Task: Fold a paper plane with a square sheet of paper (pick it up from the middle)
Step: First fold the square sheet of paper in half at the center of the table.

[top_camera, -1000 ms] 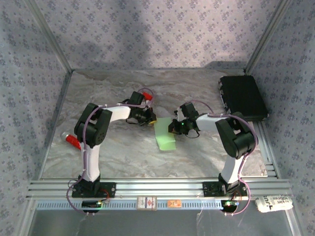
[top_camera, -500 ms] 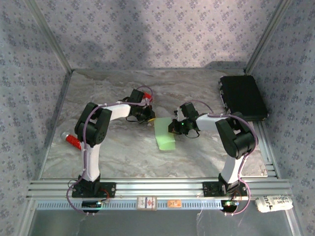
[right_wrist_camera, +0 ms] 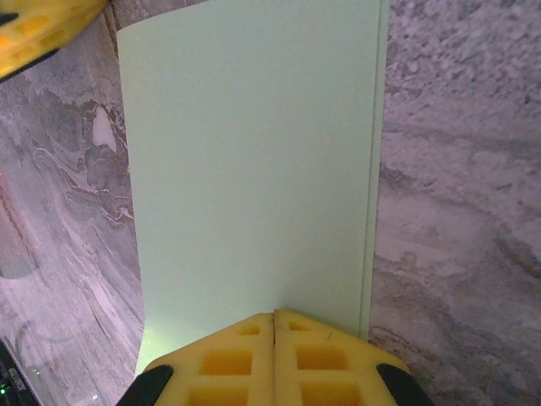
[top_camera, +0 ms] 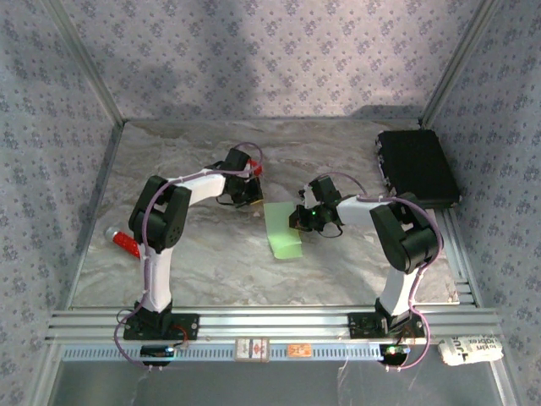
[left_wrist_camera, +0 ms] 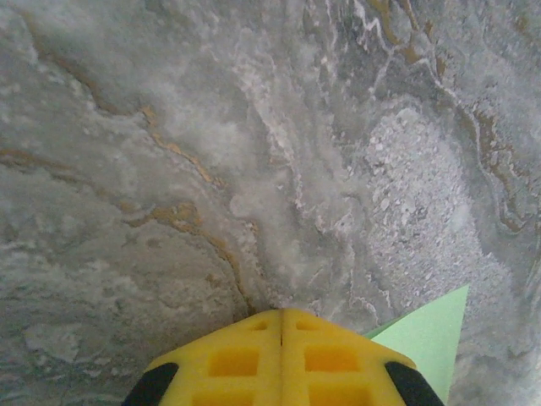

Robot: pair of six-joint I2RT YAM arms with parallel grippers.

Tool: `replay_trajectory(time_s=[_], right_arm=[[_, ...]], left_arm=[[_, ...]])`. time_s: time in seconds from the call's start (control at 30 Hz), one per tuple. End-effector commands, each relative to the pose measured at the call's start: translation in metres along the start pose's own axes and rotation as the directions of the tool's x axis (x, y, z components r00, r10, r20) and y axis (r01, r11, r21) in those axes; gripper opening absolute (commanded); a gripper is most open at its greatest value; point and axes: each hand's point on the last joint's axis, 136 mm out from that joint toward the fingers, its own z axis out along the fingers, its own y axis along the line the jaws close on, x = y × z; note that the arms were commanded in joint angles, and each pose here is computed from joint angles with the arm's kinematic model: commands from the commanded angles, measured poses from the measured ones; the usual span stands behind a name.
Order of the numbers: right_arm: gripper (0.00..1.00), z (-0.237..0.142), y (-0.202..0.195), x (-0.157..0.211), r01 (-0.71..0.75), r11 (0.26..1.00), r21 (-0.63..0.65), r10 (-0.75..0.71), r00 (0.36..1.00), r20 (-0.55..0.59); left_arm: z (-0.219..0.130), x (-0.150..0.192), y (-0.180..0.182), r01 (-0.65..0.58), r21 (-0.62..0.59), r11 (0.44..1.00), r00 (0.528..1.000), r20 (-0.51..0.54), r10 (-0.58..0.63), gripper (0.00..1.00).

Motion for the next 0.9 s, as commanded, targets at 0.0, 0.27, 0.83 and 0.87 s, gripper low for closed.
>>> replay_trajectory(time_s=[0.0, 0.27, 0.83, 0.87], right_arm=[[0.00, 0.006, -0.055, 0.045, -0.092, 0.975, 0.203, 0.114, 0.988, -0.104], [0.00, 0.006, -0.052, 0.040, -0.110, 0.974, 0.196, 0.127, 0.989, -0.078], [0.00, 0.003, -0.052, 0.042, -0.092, 0.974, 0.206, 0.113, 0.989, -0.095], [0.00, 0.003, -0.052, 0.042, -0.091, 0.974, 0.207, 0.113, 0.989, -0.096]], left_arm=[[-0.020, 0.007, -0.020, -0.063, -0.003, 0.998, 0.998, 0.015, 0.063, 0.03], [-0.047, 0.042, -0.054, -0.088, 0.129, 0.988, 0.996, 0.003, 0.088, 0.05], [-0.025, 0.139, -0.056, 0.051, 0.319, 0.946, 0.965, -0.258, 0.035, 0.05], [-0.023, 0.142, -0.053, 0.055, 0.314, 0.948, 0.963, -0.267, 0.033, 0.05]])
